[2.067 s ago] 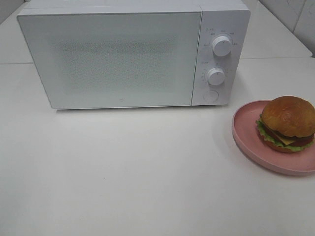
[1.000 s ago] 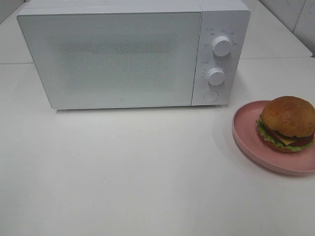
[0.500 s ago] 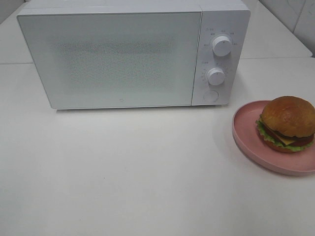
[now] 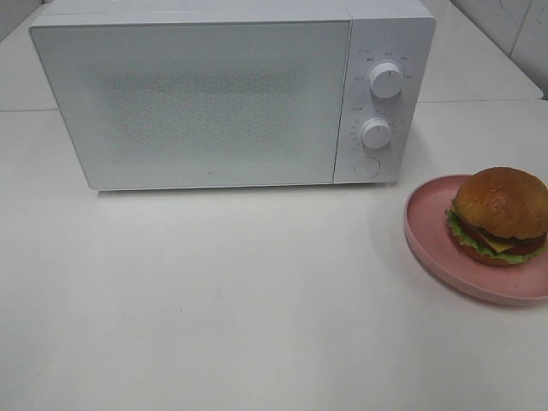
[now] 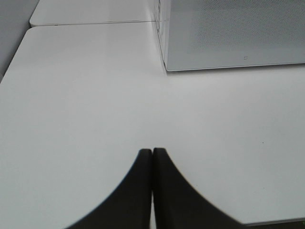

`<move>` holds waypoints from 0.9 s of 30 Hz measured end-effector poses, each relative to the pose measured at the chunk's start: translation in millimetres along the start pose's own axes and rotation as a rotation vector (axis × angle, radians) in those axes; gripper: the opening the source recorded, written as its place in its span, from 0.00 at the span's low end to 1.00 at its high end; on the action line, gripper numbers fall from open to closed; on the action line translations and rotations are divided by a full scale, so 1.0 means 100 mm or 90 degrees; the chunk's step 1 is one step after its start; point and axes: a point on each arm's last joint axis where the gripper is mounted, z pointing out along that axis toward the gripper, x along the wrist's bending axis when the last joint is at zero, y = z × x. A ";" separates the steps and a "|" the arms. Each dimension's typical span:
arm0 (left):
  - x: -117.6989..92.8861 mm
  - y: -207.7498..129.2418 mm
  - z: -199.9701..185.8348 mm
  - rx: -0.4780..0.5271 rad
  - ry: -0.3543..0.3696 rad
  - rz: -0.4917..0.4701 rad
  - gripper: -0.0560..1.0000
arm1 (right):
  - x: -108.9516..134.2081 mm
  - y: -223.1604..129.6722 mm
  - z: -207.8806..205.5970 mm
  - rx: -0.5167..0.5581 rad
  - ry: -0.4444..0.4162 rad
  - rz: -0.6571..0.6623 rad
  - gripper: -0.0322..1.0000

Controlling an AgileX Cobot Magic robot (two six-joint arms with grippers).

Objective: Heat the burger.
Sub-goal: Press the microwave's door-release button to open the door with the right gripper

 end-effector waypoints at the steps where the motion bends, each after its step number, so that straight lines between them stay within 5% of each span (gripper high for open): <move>1: 0.00 0.00 0.00 0.000 0.000 0.000 0.05 | 0.00 0.00 0.04 -0.002 -0.001 0.000 0.53; 10: 0.00 0.00 0.00 0.000 0.000 0.000 0.05 | 0.22 0.02 0.25 -0.003 0.055 -0.056 0.53; 18: 0.00 0.00 0.00 0.000 0.000 0.000 0.05 | 0.86 -0.02 0.44 0.005 0.199 -0.133 0.51; 27: 0.00 0.00 0.00 0.000 0.000 0.000 0.05 | 1.25 -0.13 0.49 -0.026 0.279 -0.165 0.38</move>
